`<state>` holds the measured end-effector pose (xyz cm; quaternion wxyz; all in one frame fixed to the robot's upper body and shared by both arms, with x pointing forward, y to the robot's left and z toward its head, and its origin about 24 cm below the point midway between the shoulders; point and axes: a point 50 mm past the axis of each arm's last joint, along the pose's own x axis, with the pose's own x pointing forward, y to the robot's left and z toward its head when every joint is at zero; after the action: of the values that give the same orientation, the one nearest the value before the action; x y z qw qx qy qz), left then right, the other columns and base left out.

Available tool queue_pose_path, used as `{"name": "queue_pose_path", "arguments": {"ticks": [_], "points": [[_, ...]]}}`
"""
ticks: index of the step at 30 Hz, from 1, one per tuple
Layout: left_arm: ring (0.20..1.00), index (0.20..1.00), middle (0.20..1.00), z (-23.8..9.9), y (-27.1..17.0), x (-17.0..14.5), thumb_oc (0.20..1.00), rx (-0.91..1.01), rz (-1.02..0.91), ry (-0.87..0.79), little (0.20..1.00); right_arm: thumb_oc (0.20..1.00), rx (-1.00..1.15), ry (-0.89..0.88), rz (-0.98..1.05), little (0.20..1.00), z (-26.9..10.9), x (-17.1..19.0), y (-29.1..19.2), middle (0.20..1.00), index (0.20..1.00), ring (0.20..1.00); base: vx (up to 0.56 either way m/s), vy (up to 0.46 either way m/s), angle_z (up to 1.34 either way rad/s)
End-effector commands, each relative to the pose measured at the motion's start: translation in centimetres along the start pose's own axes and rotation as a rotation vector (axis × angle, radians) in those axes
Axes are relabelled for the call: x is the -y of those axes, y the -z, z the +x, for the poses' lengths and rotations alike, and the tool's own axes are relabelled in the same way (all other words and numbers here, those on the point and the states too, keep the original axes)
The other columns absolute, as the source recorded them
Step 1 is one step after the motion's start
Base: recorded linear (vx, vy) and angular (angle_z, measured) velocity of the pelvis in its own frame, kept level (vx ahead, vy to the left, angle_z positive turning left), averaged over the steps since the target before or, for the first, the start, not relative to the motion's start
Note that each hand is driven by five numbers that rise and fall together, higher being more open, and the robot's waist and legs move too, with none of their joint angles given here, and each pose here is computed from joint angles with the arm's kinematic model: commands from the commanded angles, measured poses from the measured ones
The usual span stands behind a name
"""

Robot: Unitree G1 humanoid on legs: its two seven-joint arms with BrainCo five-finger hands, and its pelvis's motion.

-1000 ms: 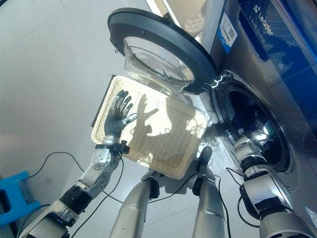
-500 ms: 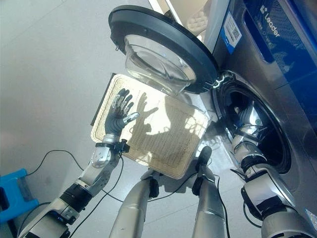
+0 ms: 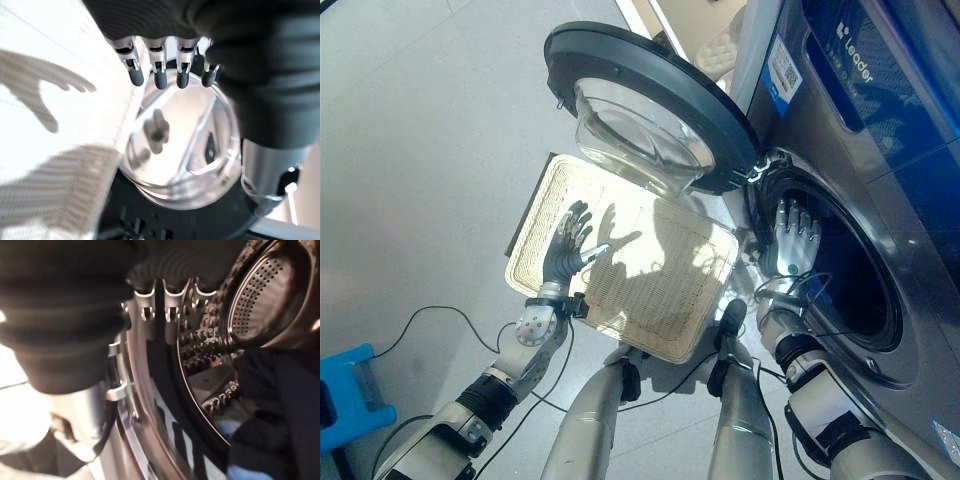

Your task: Put the clothes into the washing machine.

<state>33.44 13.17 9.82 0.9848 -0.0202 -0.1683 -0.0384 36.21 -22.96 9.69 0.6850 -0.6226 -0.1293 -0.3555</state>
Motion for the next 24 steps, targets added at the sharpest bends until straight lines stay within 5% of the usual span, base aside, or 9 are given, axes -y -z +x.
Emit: {"name": "queue_pose_path", "arguments": {"ticks": [1,16,24], "points": [[1.000,1.000,1.000,-0.6,0.0,1.1,1.000,0.037,-0.019,0.026,1.000,1.000,0.044,-0.006,-0.037,1.000,0.7,0.3,0.2,1.000,1.000,1.000,0.00,0.000,0.00],[1.000,1.000,1.000,-3.9,6.9,-1.1,1.000,-0.310,0.184,0.029,1.000,1.000,0.302,-0.487,0.060,1.000,-7.1,-3.9,-3.6,1.000,1.000,1.000,0.01,-0.005,0.00],[1.000,1.000,1.000,-9.3,11.3,-3.4,1.000,-0.571,0.352,0.075,1.000,1.000,0.344,-0.659,0.055,1.000,-13.0,-5.1,-2.1,1.000,1.000,1.000,0.06,-0.052,-0.03]]}}
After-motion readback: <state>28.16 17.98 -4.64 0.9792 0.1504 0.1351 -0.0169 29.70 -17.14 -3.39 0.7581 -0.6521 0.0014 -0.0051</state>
